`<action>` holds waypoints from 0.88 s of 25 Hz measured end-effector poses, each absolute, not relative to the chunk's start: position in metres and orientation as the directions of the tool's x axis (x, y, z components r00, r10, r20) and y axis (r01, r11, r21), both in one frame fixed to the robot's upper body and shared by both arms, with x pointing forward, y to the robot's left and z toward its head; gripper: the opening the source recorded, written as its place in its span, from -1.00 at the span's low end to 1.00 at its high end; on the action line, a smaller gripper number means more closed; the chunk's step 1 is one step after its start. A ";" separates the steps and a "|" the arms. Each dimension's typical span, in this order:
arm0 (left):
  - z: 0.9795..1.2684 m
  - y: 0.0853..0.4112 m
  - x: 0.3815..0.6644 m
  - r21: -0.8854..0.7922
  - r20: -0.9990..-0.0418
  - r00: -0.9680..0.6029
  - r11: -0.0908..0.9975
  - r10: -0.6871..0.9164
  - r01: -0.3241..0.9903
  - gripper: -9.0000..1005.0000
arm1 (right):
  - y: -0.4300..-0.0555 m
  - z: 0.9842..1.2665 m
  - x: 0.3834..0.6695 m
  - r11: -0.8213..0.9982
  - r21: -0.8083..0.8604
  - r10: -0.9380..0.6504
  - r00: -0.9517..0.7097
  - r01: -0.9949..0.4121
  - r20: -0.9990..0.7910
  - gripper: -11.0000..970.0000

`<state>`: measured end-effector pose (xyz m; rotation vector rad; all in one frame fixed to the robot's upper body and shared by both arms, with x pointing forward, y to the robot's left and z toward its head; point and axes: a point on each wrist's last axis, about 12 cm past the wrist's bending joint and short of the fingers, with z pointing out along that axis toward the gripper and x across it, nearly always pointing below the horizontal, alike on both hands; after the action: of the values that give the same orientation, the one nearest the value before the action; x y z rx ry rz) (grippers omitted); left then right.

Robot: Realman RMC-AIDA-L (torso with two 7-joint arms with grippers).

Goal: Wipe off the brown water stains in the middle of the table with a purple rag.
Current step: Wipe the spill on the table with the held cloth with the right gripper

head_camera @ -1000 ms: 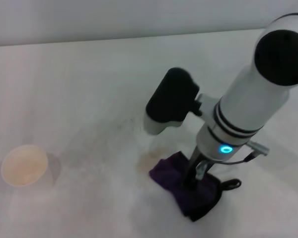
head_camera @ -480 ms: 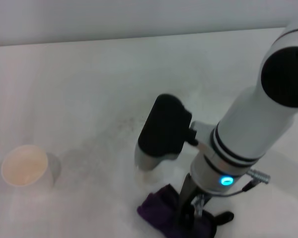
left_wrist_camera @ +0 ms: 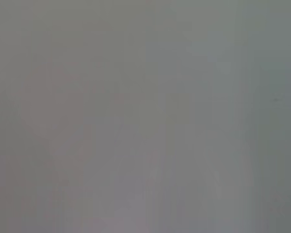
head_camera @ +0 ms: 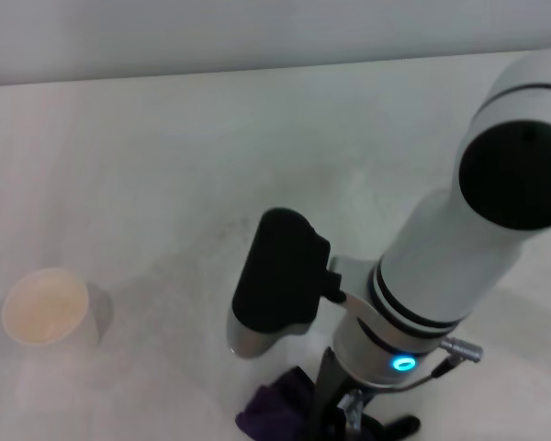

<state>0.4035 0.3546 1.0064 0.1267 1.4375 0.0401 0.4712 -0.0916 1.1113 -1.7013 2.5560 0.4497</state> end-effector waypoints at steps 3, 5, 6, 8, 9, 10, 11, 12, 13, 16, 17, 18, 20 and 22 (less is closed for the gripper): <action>1.006 0.355 0.403 0.111 -0.986 0.133 0.993 0.104 0.048 0.78 | -0.086 1.118 0.481 0.355 0.193 -0.895 -0.393 -0.915 -0.211 -0.78; 1.006 0.355 0.403 0.111 -0.986 0.132 0.993 0.104 0.048 0.78 | -0.082 1.123 0.491 0.360 0.172 -0.892 -0.392 -0.917 -0.223 -0.78; 1.006 0.355 0.403 0.111 -0.986 0.132 0.993 0.104 0.048 0.78 | -0.081 1.125 0.496 0.366 0.163 -0.890 -0.396 -0.916 -0.228 -0.78; 1.006 0.355 0.402 0.111 -0.986 0.131 0.993 0.104 0.047 0.78 | -0.080 1.126 0.508 0.390 0.147 -0.879 -0.415 -0.909 -0.235 -0.78; 1.006 0.355 0.402 0.111 -0.986 0.130 0.993 0.104 0.046 0.78 | -0.080 1.127 0.514 0.404 0.140 -0.873 -0.427 -0.904 -0.237 -0.78; 1.006 0.355 0.401 0.111 -0.986 0.129 0.993 0.104 0.045 0.78 | -0.080 1.126 0.520 0.418 0.131 -0.867 -0.438 -0.899 -0.238 -0.78; 1.006 0.355 0.401 0.111 -0.986 0.128 0.993 0.105 0.045 0.78 | -0.081 1.125 0.526 0.430 0.121 -0.863 -0.447 -0.895 -0.235 -0.78; 1.005 0.355 0.400 0.111 -0.986 0.127 0.993 0.105 0.044 0.78 | -0.081 1.124 0.532 0.444 0.108 -0.858 -0.456 -0.890 -0.235 -0.78; 1.005 0.356 0.400 0.111 -0.987 0.126 0.993 0.104 0.043 0.78 | -0.083 1.123 0.537 0.456 0.093 -0.855 -0.465 -0.885 -0.229 -0.78; 1.005 0.355 0.399 0.109 -0.987 0.123 0.993 0.103 0.044 0.78 | -0.086 1.119 0.552 0.493 0.052 -0.842 -0.492 -0.868 -0.221 -0.78; 1.005 0.355 0.399 0.109 -0.987 0.123 0.993 0.103 0.044 0.78 | -0.088 1.118 0.556 0.503 0.043 -0.839 -0.499 -0.863 -0.217 -0.78; 1.004 0.355 0.399 0.109 -0.987 0.122 0.993 0.103 0.044 0.78 | -0.088 1.116 0.560 0.511 0.032 -0.836 -0.506 -0.859 -0.214 -0.78; 1.004 0.355 0.399 0.109 -0.987 0.121 0.993 0.103 0.044 0.78 | -0.090 1.115 0.566 0.526 0.012 -0.830 -0.516 -0.851 -0.211 -0.78; 1.004 0.355 0.399 0.108 -0.988 0.119 0.993 0.103 0.043 0.78 | -0.090 1.115 0.568 0.537 0.001 -0.823 -0.525 -0.843 -0.216 -0.78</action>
<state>0.3985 0.3550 1.0040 0.1199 1.4516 0.0438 0.5681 -0.0896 1.1151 -1.4174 2.5836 0.1569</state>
